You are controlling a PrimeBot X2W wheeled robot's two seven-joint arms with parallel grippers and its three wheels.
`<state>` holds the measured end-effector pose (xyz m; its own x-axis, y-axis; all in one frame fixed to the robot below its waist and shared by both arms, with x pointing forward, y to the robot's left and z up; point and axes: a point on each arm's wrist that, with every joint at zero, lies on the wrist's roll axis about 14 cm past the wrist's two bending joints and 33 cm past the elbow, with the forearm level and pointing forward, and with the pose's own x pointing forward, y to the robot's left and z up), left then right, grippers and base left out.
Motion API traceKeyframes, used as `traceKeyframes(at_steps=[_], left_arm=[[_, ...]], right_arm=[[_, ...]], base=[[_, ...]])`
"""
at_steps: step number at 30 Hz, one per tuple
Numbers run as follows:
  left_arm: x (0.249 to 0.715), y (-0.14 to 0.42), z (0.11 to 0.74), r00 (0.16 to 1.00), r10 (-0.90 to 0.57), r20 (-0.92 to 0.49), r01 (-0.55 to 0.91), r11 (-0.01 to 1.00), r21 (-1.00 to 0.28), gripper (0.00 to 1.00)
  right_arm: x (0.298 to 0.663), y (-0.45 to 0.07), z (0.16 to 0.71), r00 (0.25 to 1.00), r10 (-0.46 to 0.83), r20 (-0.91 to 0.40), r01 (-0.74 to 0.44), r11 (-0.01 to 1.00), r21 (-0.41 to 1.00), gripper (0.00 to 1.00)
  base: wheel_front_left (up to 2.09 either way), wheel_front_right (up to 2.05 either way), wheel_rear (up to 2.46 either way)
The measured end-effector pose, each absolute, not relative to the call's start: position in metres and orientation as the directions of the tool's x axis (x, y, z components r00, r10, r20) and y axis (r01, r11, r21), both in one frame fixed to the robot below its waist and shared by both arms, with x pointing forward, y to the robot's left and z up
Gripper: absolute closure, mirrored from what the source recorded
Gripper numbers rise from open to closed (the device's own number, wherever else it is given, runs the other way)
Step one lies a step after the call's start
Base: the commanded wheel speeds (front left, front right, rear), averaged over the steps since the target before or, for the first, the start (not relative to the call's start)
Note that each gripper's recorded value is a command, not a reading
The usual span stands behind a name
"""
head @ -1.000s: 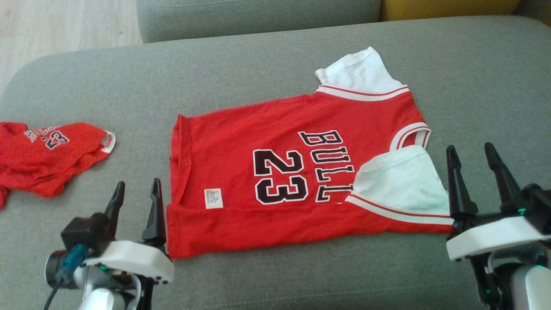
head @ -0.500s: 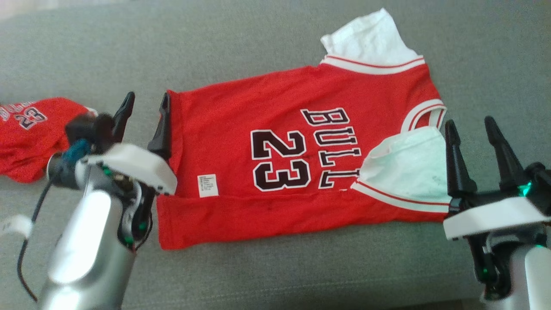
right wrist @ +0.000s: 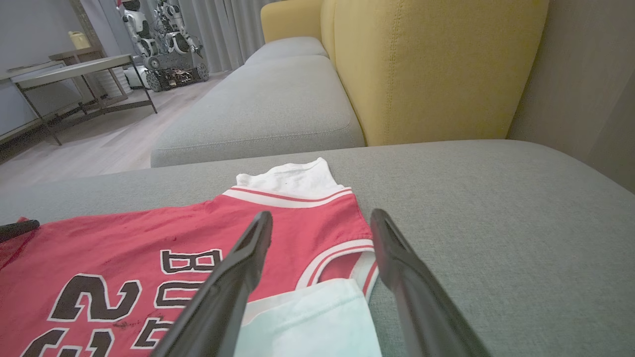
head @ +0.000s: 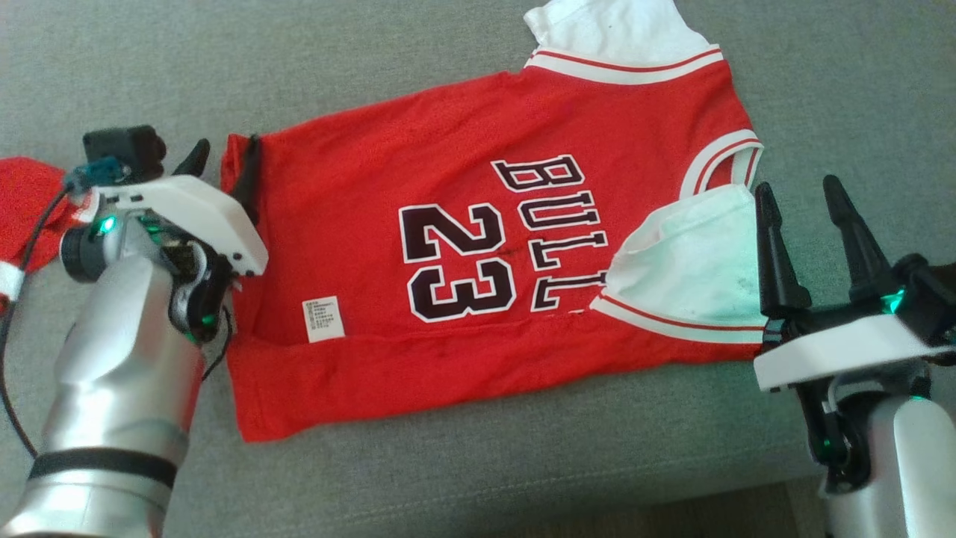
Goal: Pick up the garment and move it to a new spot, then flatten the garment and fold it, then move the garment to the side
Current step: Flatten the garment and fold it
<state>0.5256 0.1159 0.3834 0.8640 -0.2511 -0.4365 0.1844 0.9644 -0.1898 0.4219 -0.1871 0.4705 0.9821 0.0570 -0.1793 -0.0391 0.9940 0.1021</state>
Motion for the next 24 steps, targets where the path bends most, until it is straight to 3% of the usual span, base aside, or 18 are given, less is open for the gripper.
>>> traceKeyframes(at_steps=[1, 11, 17, 24], left_arm=[[0.527, 0.116, 0.382, 0.864, -0.25, -0.437, 0.184, 0.965, -0.189, 1.0], [0.53, 0.12, 0.385, 0.881, -0.243, -0.405, 0.173, 0.964, -0.201, 1.0], [0.538, 0.118, 0.398, 0.903, -0.244, -0.355, 0.182, 0.963, -0.199, 1.0], [0.551, 0.113, 0.413, 0.925, -0.252, -0.286, 0.195, 0.958, -0.212, 1.0]], right_arm=[[0.422, -0.188, 0.47, 0.982, 0.055, -0.18, -0.037, 0.994, 0.101, 0.0], [0.435, -0.205, 0.473, 0.987, 0.012, -0.159, 0.005, 0.994, 0.108, 0.0], [0.483, -0.219, 0.489, 0.993, 0.018, -0.114, -0.007, 0.995, 0.095, 0.0], [0.55, -0.211, 0.476, 0.977, 0.076, -0.201, -0.057, 0.994, 0.098, 0.0]], base=[[0.0, 0.0, 0.0], [0.0, 0.0, 0.0], [0.0, 0.0, 0.0], [0.0, 0.0, 0.0]])
